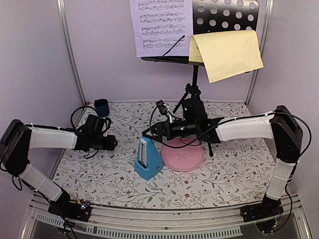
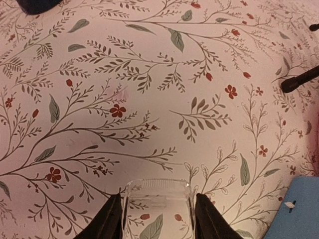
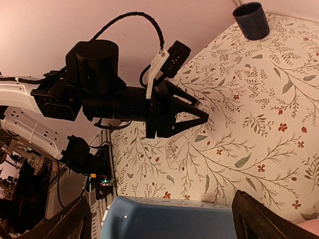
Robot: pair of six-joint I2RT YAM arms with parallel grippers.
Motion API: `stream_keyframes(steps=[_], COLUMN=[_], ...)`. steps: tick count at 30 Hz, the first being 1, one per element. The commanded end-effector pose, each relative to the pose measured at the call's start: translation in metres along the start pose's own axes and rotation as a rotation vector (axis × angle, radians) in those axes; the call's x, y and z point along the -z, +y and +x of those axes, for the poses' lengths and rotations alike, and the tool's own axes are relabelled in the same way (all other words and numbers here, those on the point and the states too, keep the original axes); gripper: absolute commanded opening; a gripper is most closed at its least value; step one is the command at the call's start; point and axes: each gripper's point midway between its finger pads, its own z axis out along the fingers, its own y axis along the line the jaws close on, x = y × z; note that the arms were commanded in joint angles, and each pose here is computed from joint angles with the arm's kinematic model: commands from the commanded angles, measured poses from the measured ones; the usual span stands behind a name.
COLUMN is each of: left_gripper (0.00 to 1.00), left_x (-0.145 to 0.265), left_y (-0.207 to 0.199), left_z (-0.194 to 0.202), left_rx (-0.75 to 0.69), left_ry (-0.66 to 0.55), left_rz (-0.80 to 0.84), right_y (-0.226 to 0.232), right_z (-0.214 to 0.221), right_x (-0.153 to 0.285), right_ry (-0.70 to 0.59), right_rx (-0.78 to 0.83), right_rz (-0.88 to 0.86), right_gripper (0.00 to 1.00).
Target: Set up the instrument practice props
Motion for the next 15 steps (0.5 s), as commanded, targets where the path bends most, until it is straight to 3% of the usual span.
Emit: stream_keyframes(steps=[1, 7, 10, 15], left_gripper=[0.44, 0.69, 0.8, 0.77], left_x=[-0.011, -0.003, 0.005, 0.023], left_y=[0.008, 0.006, 0.005, -0.029], left_z=[0.003, -0.003, -0.01, -0.021], left_rx=[0.021, 0.028, 0.021, -0.019], left_ry=[0.028, -0.009, -0.041, -0.117], left_rz=[-0.007, 0.013, 0.021, 0.21], right_y=[0.01, 0.002, -0.008, -0.028], right_z=[-0.024, -0.005, 0.026, 0.072], right_x=[0.036, 0.063, 0.067, 0.067], right_ry=[-0.072, -0.039, 0.019, 0.098], right_rx=[0.073, 0.044, 0.017, -0.023], right_rz=[0.073, 0.125, 0.135, 0.191], right_gripper=[0.99, 1.0, 0.93, 0.72])
